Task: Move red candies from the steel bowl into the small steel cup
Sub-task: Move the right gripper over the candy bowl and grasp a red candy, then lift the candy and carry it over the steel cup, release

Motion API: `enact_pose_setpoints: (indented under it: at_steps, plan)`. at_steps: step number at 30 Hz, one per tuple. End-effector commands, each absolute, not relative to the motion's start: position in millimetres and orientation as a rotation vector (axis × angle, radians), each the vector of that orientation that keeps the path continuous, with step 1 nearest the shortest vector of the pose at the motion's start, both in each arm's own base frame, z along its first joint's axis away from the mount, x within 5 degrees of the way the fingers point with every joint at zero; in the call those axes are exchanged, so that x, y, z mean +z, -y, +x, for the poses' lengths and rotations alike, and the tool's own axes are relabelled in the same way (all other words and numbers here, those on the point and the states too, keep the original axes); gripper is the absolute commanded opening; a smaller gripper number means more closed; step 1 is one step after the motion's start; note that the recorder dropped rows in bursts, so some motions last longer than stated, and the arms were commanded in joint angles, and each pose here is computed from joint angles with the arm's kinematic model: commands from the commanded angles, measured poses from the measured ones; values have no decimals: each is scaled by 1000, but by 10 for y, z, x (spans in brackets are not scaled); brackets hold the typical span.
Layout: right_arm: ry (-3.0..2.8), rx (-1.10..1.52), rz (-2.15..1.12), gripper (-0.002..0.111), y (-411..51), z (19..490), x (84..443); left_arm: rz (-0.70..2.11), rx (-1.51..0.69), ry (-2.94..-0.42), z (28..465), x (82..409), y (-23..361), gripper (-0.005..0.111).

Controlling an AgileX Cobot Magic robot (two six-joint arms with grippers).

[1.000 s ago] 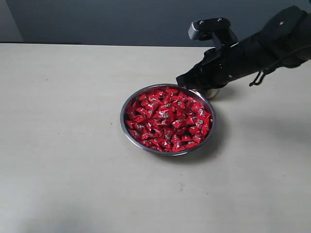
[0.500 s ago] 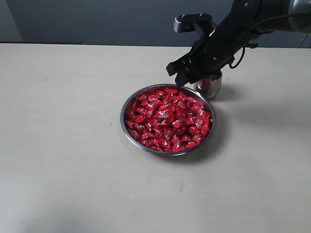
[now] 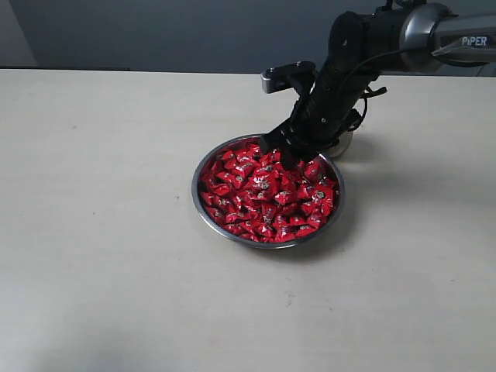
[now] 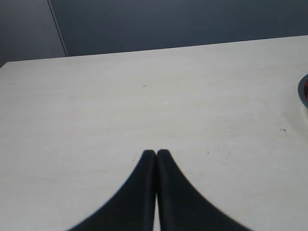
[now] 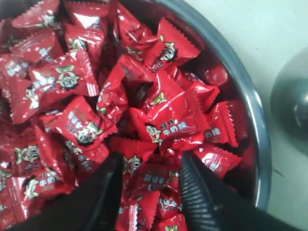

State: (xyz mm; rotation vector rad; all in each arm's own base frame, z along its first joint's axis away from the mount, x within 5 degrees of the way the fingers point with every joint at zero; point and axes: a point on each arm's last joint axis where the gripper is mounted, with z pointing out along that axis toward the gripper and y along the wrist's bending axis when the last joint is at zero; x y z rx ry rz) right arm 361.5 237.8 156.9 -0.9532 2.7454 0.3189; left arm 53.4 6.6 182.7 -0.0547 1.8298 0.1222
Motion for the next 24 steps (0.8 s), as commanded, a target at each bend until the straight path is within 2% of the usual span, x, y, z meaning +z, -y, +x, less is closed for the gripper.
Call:
enact_pose_setpoints:
  at_steps: [1, 10, 12, 13, 15, 19, 24]
  plan:
    - [-2749, 294, -947, 39, -2377, 3632, 1555, -54, 123, -1819, 533, 1830, -66, 0]
    - [-2771, 292, -941, 39, -2389, 3651, 1408, -54, 123, -1819, 533, 1830, -66, 0]
    - [-2771, 290, -943, 29, -2388, 3651, 1408, -54, 123, -1819, 533, 1830, -66, 0]
    - [-2774, 284, -949, 15, -2383, 3649, 1406, -54, 123, -1819, 533, 1830, -66, 0]
    - [-2776, 270, -962, 0, -2374, 3646, 1404, -54, 123, -1819, 533, 1830, -66, 0]
    - [-2761, 272, -960, 0, -2370, 3640, 1485, -54, 123, -1819, 533, 1830, -66, 0]
    - [-2688, 251, -986, 0, -2371, 3677, 1898, -54, 123, -1819, 533, 1830, -66, 0]
